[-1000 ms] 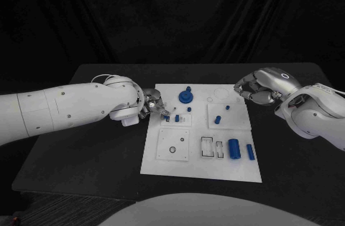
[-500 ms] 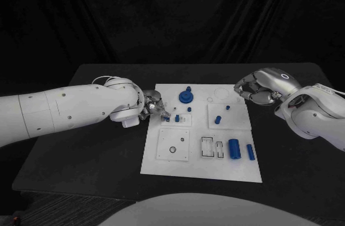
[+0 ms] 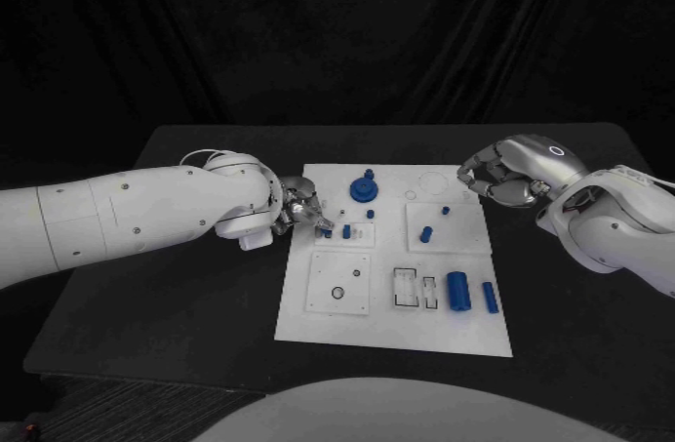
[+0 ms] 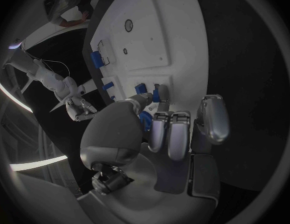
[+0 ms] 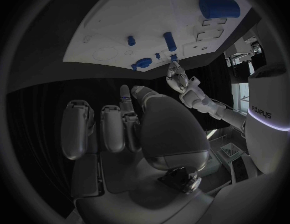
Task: Assemble the parts on the task board
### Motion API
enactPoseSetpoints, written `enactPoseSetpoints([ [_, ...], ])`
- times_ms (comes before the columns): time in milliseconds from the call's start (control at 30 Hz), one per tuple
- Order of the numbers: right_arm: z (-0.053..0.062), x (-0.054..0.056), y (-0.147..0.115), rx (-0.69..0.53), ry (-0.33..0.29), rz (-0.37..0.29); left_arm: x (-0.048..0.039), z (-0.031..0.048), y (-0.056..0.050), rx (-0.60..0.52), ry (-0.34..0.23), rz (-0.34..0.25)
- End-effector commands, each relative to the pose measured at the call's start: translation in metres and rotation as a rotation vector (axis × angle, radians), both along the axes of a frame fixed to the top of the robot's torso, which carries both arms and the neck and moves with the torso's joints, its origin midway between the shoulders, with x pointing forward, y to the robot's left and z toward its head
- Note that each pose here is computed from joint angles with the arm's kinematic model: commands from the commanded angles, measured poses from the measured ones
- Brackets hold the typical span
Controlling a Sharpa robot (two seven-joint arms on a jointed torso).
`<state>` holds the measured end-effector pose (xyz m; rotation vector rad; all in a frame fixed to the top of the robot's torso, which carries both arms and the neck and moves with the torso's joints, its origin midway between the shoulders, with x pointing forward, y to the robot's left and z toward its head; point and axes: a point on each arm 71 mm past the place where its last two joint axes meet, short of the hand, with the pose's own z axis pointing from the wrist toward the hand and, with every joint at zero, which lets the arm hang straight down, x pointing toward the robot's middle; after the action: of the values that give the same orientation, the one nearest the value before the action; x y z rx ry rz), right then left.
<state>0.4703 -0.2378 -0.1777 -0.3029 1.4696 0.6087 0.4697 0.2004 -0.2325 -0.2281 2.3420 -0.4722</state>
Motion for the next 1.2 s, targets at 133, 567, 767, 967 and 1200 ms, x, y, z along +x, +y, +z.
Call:
enactPoseSetpoints([
  [133, -0.0015, 0.0001, -0.0011, -0.001, 0.004, -0.013, -0.0054, -0.0068, -0.0011, 0.001, 0.023, -0.018],
  [567, -0.0022, -0.0003, -0.0027, -0.003, 0.007, -0.016, -0.0059, -0.0011, 0.0004, -0.064, -0.044, -0.004],
  [767, -0.0021, -0.0005, -0.003, -0.003, 0.007, -0.018, -0.0069, -0.0021, 0.0036, -0.03, -0.004, -0.015],
  [967, -0.0021, -0.0006, -0.0033, -0.003, 0.008, -0.019, -0.0054, -0.0017, 0.0057, -0.005, 0.014, -0.015],
  [1200, -0.0022, -0.0005, -0.003, -0.004, 0.01, -0.019, -0.0055, -0.0027, 0.0063, 0.016, 0.039, -0.026],
])
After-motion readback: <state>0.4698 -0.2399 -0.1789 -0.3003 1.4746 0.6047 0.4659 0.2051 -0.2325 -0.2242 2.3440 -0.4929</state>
